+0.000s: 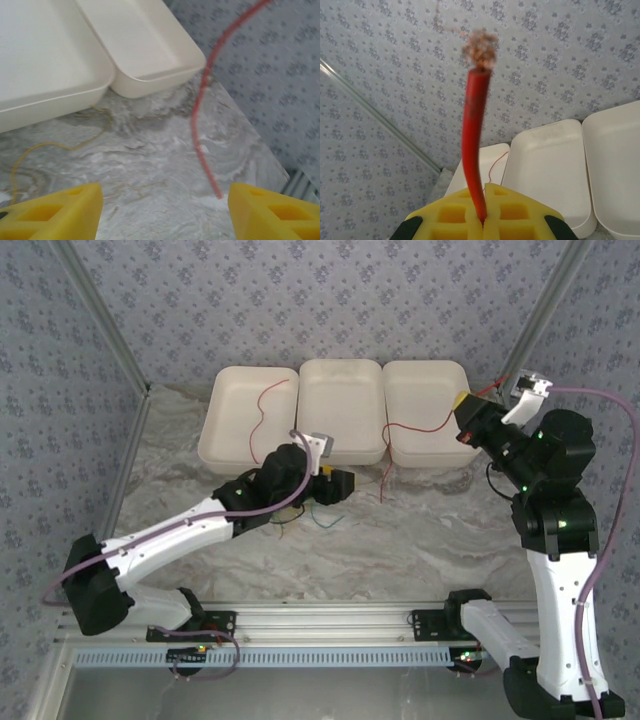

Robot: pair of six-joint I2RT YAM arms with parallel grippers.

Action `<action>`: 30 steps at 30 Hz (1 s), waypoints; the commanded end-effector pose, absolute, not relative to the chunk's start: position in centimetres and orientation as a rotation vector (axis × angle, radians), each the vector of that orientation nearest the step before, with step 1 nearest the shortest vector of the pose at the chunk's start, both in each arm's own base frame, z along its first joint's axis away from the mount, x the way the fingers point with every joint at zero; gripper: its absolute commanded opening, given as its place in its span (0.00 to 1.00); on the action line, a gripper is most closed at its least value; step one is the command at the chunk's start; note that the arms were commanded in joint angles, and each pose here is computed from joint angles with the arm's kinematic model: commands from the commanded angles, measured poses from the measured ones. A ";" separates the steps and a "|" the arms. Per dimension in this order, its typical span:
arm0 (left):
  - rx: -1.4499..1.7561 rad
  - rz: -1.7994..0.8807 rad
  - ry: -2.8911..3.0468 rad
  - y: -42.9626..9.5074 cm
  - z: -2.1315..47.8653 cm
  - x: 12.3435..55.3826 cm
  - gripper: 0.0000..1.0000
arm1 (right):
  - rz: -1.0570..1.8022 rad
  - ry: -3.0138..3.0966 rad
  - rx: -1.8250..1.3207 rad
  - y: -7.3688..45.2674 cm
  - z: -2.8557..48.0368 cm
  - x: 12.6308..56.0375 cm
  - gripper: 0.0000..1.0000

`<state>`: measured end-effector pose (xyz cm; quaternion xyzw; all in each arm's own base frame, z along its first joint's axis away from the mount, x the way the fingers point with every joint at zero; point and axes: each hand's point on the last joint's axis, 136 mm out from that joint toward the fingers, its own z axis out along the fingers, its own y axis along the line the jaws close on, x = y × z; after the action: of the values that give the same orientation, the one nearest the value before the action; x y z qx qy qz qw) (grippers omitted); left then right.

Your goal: Untangle the cables

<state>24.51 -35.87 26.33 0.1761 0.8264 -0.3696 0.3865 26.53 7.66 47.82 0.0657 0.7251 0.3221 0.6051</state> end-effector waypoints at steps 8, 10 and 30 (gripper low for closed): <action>0.686 -0.958 2.129 -40.2 23.3 22.1 0.71 | 0.822 1.712 0.039 10.6 47.2 25.2 0.00; 0.694 -0.978 2.132 -40.6 22.6 21.9 0.71 | 0.829 1.710 0.029 10.9 47.3 24.9 0.00; 0.594 -0.781 2.227 -38.4 17.5 22.6 0.00 | 0.659 1.660 0.125 8.2 48.6 25.0 0.00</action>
<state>22.17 -39.58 16.72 0.2467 0.8570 -0.3203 0.3195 25.25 9.88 47.04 0.0380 0.7366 0.3245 0.5922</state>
